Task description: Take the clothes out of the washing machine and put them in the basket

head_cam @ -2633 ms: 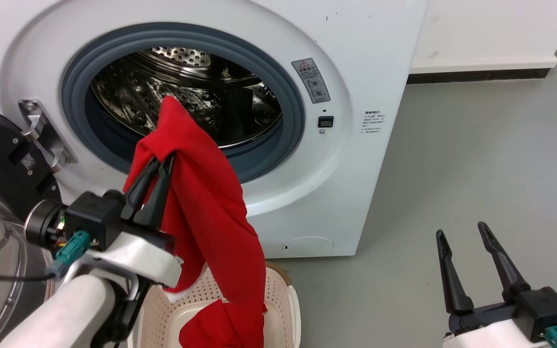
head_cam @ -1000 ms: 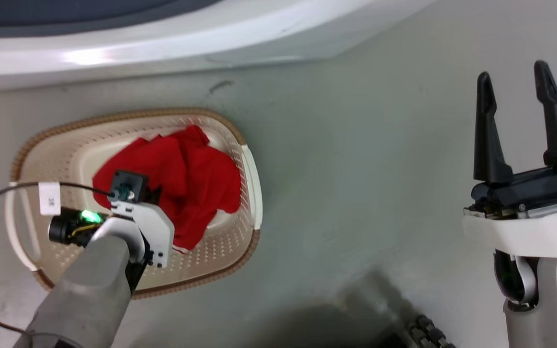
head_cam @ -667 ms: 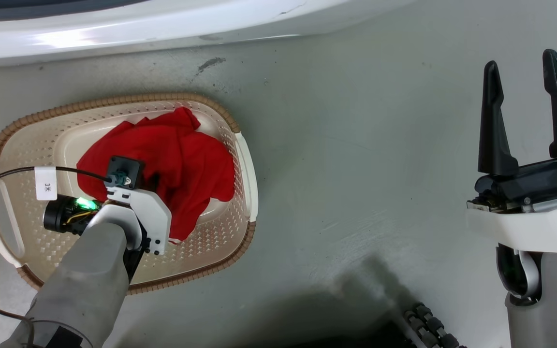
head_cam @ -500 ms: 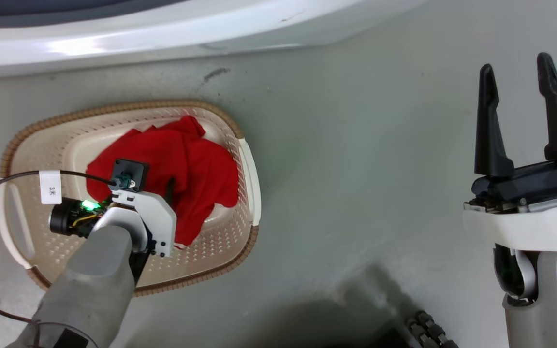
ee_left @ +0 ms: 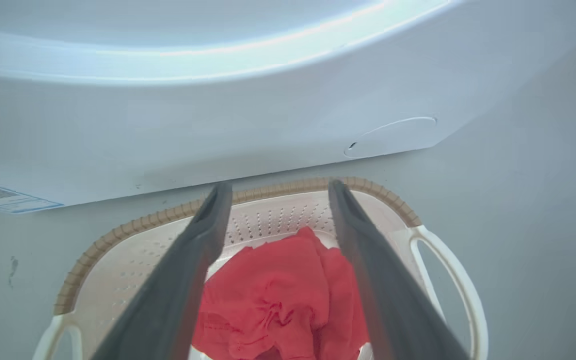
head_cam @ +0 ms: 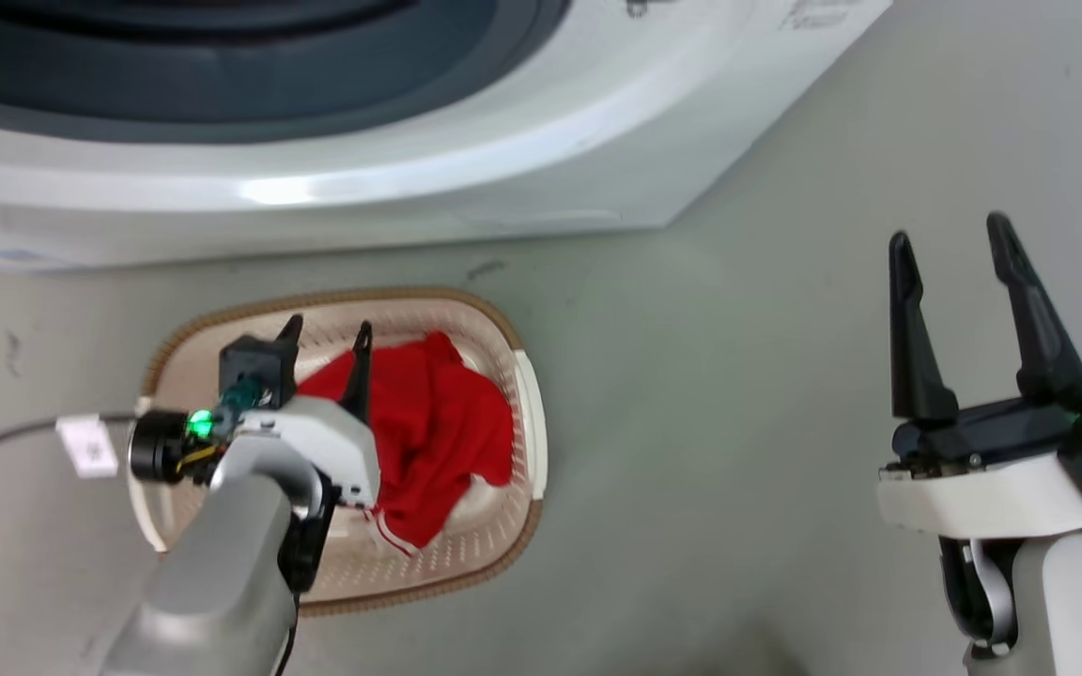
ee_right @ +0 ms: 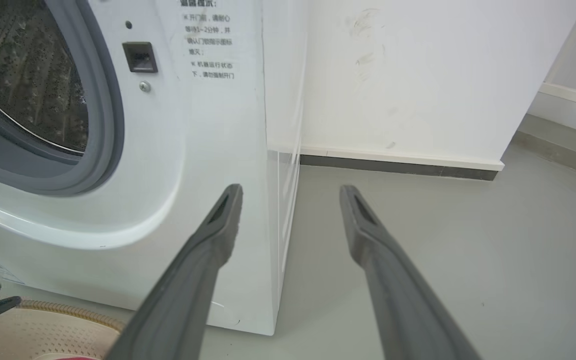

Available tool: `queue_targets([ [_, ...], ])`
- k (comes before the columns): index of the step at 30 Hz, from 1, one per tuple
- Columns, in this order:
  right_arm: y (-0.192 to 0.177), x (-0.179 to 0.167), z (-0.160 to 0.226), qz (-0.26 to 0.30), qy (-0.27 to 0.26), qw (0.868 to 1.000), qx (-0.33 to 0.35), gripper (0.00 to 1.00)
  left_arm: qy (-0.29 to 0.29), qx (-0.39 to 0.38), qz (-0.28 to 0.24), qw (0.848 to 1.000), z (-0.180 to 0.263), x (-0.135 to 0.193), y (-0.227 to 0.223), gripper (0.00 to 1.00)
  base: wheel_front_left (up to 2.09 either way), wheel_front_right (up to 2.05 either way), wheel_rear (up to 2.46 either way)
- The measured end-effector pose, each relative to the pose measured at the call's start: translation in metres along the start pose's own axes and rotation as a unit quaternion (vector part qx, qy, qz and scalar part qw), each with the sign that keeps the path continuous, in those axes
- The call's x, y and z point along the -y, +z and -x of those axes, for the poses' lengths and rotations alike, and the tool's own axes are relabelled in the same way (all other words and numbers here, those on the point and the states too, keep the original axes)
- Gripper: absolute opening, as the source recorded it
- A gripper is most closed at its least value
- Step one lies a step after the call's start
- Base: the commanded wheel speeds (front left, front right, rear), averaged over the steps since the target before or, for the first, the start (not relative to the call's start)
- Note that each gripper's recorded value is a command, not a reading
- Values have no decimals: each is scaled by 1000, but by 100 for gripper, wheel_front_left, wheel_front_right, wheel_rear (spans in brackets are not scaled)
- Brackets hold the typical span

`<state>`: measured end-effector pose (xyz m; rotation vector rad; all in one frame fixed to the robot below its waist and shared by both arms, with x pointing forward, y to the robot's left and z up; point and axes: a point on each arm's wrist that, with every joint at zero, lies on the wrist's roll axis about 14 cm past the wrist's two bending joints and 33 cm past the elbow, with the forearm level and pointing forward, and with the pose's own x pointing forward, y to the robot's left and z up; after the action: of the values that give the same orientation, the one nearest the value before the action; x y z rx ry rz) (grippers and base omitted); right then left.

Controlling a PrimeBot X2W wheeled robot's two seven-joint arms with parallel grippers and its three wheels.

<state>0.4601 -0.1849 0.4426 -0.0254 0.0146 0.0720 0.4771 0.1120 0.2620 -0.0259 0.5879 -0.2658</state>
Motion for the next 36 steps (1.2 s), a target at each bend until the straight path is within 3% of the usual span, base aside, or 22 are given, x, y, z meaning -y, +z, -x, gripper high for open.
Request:
queue_targets([
  [9, 33, -6, 24, 0, 4, 1000, 28, 100, 53, 129, 9, 990, 61, -8, 69, 100, 0, 0, 0],
  [19, 66, -16, 56, -6, 14, 998, 62, 100, 90, 253, 7, 963, 140, -10, 129, 100, 0, 0, 0],
  [28, 80, -19, 85, -7, 13, 997, 76, 100, 112, 304, 3, 946, 195, -14, 143, 100, 0, 0, 0],
  [36, 82, -16, 106, -7, 7, 997, 79, 100, 108, 316, -3, 943, 222, -6, 137, 100, 0, 0, 0],
])
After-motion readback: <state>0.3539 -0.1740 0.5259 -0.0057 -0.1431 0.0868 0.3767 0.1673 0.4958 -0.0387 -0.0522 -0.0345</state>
